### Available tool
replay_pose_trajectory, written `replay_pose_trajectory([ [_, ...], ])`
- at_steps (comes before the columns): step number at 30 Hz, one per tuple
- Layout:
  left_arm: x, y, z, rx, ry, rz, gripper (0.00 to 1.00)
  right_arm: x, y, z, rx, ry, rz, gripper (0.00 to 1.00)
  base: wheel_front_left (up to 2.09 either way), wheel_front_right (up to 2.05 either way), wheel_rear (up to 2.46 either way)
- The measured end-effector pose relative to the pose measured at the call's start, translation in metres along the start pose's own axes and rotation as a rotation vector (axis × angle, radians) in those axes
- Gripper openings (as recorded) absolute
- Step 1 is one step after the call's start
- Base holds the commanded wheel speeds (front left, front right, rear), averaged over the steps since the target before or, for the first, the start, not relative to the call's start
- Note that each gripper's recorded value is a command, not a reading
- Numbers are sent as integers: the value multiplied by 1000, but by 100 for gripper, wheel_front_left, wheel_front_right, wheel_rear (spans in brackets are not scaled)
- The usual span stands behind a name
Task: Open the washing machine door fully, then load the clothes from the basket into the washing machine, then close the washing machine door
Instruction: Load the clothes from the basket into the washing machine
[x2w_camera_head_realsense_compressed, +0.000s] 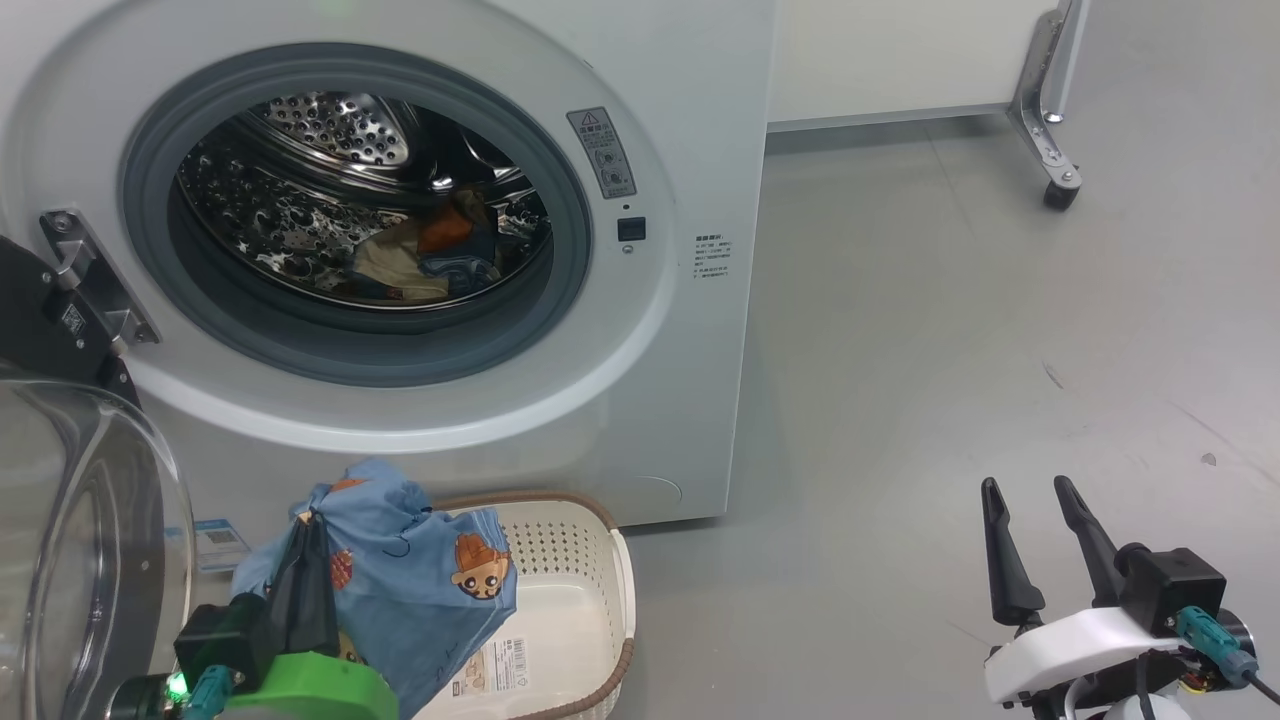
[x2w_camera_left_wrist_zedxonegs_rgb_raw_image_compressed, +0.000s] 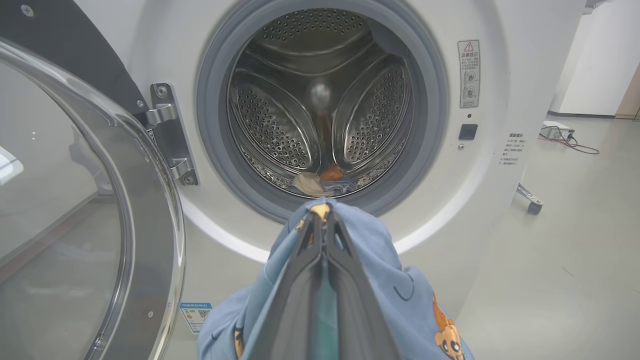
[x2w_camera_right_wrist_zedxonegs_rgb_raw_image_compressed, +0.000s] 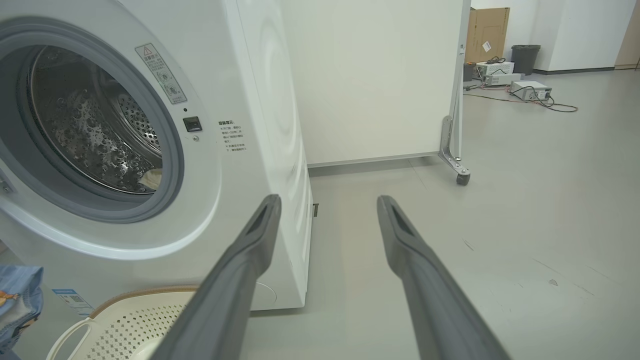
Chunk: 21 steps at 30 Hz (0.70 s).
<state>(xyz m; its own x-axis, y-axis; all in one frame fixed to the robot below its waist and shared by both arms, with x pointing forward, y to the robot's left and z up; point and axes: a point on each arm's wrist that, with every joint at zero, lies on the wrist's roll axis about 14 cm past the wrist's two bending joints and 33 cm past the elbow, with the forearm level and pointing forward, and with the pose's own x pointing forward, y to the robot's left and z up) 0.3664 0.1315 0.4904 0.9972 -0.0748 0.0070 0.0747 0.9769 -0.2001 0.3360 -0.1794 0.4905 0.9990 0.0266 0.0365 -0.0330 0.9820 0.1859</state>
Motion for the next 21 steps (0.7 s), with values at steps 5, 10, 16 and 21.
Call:
replay_pose_trajectory([
  [5, -4, -3, 1, -2, -6, -3, 0, -1, 3, -1, 1, 2, 8, 100, 0, 0, 0],
  [10, -6, -6, 1, -6, -6, -14, 0, -2, 5, -2, 1, 5, 14, 100, 0, 0, 0],
  [16, -6, -10, 1, -9, -7, -21, 0, -4, 4, -6, 3, 19, 8, 100, 0, 0, 0],
  [21, -4, -10, -2, -9, 3, -18, 0, -4, 2, -9, 3, 27, 3, 100, 0, 0, 0],
])
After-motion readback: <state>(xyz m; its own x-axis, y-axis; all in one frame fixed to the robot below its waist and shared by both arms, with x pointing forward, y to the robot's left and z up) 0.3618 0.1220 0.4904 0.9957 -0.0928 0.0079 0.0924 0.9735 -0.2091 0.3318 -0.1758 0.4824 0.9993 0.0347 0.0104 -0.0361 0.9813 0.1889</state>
